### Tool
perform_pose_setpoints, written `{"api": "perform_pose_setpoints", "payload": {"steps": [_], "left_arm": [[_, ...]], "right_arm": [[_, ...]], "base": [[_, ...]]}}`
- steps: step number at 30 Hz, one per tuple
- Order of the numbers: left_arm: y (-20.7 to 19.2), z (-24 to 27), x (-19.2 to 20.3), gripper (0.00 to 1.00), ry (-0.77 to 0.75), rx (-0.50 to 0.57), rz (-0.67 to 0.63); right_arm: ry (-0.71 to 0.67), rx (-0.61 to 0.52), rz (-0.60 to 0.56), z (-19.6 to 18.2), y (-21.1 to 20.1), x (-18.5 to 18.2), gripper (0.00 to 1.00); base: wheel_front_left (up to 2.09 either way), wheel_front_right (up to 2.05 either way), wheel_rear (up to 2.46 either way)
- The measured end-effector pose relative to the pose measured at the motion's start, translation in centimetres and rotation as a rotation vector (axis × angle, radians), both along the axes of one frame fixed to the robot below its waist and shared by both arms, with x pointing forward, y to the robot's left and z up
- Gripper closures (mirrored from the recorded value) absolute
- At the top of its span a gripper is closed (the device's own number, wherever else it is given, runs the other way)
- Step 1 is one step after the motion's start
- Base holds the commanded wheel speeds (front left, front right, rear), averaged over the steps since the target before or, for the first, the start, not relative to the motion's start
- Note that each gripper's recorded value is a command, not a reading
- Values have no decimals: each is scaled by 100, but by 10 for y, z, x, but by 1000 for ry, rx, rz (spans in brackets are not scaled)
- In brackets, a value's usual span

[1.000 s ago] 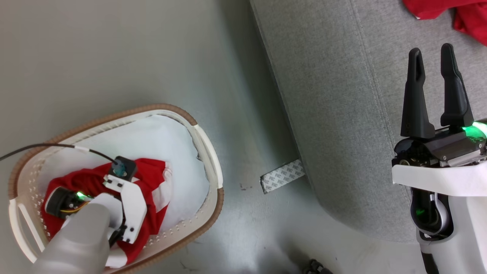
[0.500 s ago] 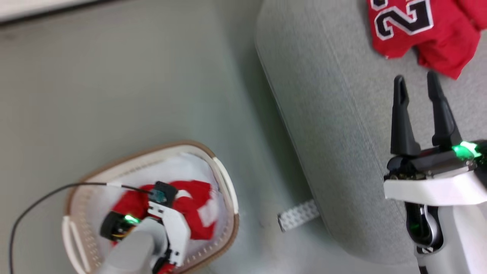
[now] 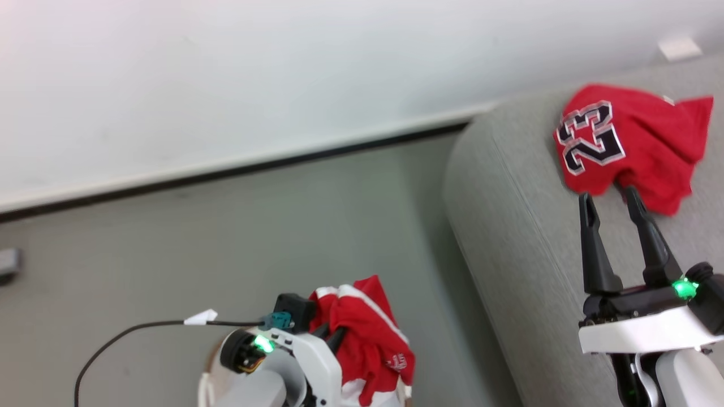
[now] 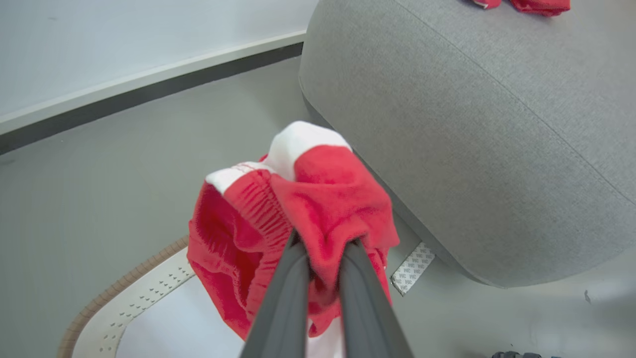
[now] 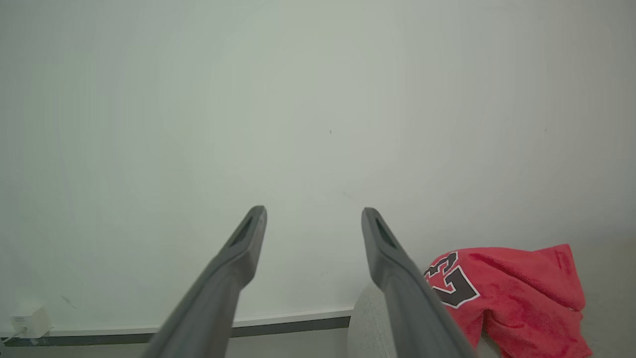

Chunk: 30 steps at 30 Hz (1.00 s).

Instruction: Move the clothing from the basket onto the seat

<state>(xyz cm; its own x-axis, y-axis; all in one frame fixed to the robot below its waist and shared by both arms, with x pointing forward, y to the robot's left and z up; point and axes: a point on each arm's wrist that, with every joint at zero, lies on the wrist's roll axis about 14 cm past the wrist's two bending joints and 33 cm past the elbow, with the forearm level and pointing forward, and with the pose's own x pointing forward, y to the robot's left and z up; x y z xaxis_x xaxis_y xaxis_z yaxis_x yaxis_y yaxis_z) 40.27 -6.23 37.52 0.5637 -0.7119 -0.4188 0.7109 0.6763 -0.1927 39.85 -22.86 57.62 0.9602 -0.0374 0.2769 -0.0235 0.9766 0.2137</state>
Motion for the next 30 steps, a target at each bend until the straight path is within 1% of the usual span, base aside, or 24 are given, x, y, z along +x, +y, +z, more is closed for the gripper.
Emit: {"api": "perform_pose_setpoints", "payload": {"steps": [4, 9, 13, 17, 20, 26, 30], "left_arm": [[5, 49, 9, 100, -117, -74, 42], [11, 126, 27, 100, -279, -198, 99], [23, 185, 38, 100, -421, -266, 144], [26, 227, 39, 100, -535, -306, 142], [27, 260, 39, 100, -607, -357, 144], [26, 292, 32, 100, -668, -417, 140], [26, 288, 29, 100, -653, -432, 140]], "right_arm": [[-35, 9, 45, 12, 15, -8, 0], [-49, 30, 114, 15, 39, -17, 0], [-66, 31, 161, 21, 56, -20, 0], [-69, 32, 179, 22, 63, -23, 0], [-73, 32, 190, 23, 67, -23, 0], [-63, 34, 217, 19, 77, -24, 0], [-40, 31, 231, 12, 82, -22, 0]], "base": [[0, 0, 0], [0, 0, 0], [0, 0, 0], [0, 0, 0], [0, 0, 0], [0, 0, 0], [0, 0, 0]]}}
